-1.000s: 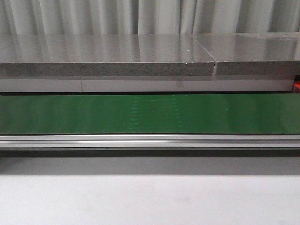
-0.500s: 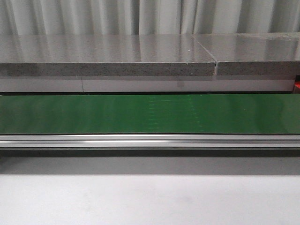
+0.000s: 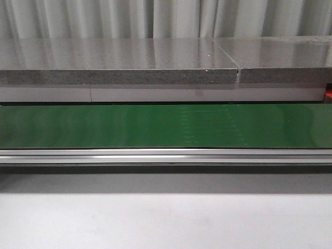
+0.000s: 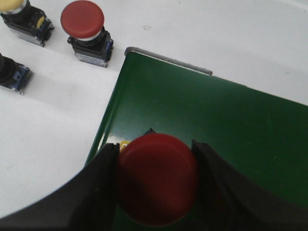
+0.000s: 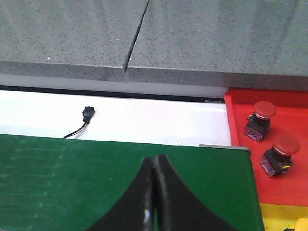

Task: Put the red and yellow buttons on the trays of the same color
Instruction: 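Carry the red button onto the conveyor start and open the left gripper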

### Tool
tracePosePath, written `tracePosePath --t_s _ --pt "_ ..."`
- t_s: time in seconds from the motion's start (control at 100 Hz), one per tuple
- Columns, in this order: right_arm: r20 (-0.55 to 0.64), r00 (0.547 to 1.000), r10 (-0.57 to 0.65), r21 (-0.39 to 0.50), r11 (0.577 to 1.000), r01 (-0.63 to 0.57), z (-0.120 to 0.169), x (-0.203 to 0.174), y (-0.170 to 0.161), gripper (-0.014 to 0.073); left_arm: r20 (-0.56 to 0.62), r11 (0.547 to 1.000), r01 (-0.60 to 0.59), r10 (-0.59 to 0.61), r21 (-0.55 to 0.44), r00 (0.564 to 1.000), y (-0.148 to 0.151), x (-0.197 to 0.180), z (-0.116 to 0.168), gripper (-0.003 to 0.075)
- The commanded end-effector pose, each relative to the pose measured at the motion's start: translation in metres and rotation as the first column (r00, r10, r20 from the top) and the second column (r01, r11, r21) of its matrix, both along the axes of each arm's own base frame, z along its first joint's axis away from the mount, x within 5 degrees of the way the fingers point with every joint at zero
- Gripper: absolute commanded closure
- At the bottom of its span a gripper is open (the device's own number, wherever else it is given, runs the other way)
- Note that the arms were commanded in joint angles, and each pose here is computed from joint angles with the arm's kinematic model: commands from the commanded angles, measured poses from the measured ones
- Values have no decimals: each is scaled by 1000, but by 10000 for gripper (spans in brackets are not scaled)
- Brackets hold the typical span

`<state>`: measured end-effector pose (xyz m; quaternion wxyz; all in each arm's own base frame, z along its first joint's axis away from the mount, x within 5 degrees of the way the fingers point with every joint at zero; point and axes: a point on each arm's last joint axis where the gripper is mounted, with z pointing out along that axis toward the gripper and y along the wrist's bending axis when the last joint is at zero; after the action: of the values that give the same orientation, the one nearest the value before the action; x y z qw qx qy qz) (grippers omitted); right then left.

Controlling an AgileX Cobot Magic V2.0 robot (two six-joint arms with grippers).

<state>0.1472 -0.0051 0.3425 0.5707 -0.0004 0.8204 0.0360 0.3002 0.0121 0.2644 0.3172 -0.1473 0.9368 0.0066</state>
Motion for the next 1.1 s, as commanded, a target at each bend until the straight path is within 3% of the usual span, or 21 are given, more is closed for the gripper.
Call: tracePosePath --t_s 0.0,0.16,0.22,0.28,0.35,0.36,0.43,0.53,0.88,1.09 --pt "81 996 -22 -9 1000 23 13 0 -2 662 88 1000 15 -15 -5 996 -3 6 12 729" --pt "81 996 -22 -9 1000 23 13 0 -2 662 64 1000 15 -15 -4 998 -3 8 7 714" --pt "81 996 -22 -9 1000 23 13 0 -2 662 65 1000 22 -22 2 998 -3 8 7 661" --pt "81 996 -22 -9 1000 23 13 0 -2 662 64 999 32 -32 7 997 -3 8 7 576" --pt "81 996 -22 -9 1000 23 13 0 -2 662 61 999 40 -41 15 997 -3 8 7 424" --pt "81 996 -22 -9 1000 23 13 0 -2 662 60 999 42 -43 16 997 -3 8 7 372" --pt "81 996 -22 -9 1000 23 13 0 -2 662 61 998 52 -53 22 997 -3 8 7 204" --pt "81 996 -22 -9 1000 23 13 0 -2 662 62 998 51 -53 23 997 -3 8 8 69" --pt "81 996 -22 -9 1000 23 13 0 -2 662 144 998 43 -49 47 988 -1 16 46 62" --pt "81 996 -22 -9 1000 23 13 0 -2 662 201 998 -27 16 53 979 21 20 66 62"
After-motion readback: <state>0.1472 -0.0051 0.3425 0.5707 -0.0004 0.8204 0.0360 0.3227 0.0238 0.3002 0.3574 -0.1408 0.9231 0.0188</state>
